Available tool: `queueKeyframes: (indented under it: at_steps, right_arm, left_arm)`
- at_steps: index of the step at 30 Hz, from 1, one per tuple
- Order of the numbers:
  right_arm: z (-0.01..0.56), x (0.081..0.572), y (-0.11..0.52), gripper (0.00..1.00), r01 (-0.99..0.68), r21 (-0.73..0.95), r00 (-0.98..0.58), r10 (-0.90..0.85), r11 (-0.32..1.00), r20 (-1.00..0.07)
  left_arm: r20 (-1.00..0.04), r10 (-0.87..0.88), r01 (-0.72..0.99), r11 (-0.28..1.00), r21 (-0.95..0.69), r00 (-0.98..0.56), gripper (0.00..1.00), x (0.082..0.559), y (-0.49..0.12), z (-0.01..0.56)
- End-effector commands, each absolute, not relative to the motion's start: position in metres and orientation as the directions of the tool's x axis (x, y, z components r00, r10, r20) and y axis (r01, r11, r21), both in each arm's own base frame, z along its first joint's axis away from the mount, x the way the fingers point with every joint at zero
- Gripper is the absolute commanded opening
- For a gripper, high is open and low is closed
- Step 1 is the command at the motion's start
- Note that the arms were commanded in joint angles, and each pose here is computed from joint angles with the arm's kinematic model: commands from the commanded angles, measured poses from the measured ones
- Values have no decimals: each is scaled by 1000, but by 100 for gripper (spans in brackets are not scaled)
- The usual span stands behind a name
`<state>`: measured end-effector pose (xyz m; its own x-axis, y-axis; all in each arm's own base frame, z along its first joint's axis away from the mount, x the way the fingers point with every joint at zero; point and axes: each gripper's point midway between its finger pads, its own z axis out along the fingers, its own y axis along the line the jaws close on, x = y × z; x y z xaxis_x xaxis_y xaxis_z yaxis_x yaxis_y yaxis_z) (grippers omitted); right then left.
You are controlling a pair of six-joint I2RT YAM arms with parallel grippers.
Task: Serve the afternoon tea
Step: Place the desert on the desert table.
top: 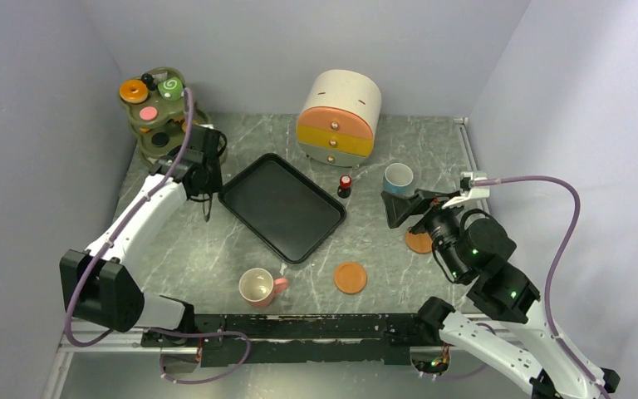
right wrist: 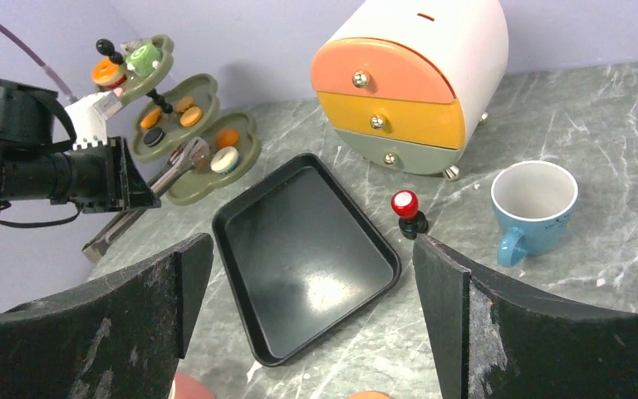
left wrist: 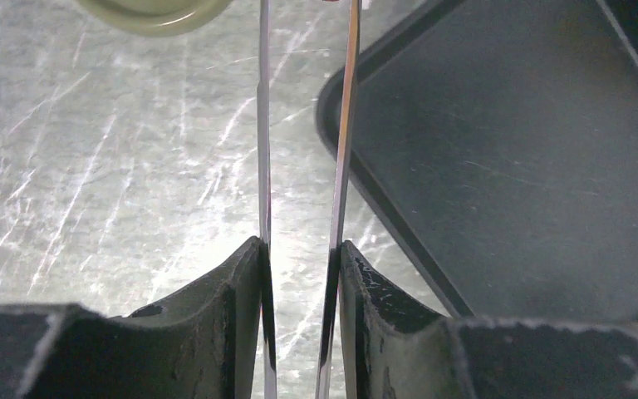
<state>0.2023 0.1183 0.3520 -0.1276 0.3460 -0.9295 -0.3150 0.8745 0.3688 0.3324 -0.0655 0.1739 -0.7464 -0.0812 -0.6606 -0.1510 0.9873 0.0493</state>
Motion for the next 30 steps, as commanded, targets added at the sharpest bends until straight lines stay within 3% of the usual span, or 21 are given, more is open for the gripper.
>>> queueKeyframes:
  at_steps: [1, 13, 30]
  right_arm:
    - [355, 201, 118, 94, -327, 386, -114, 369, 863, -922]
    - [364, 194, 119, 94, -364, 418, -95, 413, 832, -906]
    - [374, 185, 116, 94, -392, 431, -90, 432, 813, -897]
  left_arm:
    - [-652, -105, -193, 979, 64, -751, 38, 339, -44, 163]
    - [-618, -225, -346, 935, 81, -753, 36, 342, 15, 122]
    - [-662, -258, -441, 889, 122, -704, 35, 370, 47, 123]
